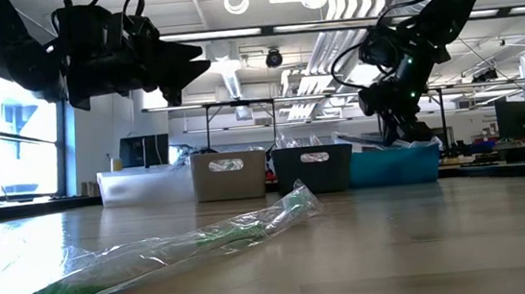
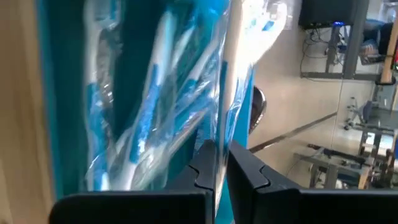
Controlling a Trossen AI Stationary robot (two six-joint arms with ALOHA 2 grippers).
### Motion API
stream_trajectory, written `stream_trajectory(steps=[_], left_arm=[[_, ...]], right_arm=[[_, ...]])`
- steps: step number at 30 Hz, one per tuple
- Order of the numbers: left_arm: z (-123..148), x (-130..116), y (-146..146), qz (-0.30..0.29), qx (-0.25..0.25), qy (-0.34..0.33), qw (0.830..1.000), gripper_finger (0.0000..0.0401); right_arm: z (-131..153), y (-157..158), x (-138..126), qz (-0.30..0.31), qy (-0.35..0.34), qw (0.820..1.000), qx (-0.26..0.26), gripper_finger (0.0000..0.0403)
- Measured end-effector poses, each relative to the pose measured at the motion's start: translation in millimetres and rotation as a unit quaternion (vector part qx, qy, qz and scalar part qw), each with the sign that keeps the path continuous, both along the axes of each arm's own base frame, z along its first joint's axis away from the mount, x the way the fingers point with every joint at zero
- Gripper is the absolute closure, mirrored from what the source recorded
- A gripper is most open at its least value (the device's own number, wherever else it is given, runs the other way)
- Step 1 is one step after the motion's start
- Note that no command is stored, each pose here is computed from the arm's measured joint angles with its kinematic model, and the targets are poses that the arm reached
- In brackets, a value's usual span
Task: Pick & Place Toothbrushes
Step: Put the blue toothbrush into the blue bin
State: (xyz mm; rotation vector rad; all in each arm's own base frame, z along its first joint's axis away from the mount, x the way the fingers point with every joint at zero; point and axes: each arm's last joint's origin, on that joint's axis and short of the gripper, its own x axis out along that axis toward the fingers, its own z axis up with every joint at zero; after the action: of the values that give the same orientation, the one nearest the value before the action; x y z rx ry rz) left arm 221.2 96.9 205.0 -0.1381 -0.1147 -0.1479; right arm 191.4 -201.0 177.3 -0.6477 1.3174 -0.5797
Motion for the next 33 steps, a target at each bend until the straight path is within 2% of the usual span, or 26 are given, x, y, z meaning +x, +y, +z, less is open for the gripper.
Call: stream_trajectory(steps=[7,20,28,33], left_arm=[[0.0,0.0,0.0,0.000,0.000,0.000,1.000,0.0228],[-0.2,0.0,0.0,-0.001,-0.012,0.002,1.000,0.0228],[-0.1,0.1,0.0,-0.001,-0.012,0.003,1.000,0.0228],[-0.7,0.1,0.2,-0.001,-0.013,0.005,1.000,0.0228]], right_arm=[[-3.9,3.3,-3.3,0.019,0.040,0.999,0.019,0.0394],[-5.9,5.7,-4.1,0.024,0.043,0.998,0.037,0.0390],[-5.7,6.8,-2.8,0.014,0.038,0.999,0.033,0.0324],[-4.4,9.5,-0.9,-0.006,0.065,0.998,0.004,0.0294]])
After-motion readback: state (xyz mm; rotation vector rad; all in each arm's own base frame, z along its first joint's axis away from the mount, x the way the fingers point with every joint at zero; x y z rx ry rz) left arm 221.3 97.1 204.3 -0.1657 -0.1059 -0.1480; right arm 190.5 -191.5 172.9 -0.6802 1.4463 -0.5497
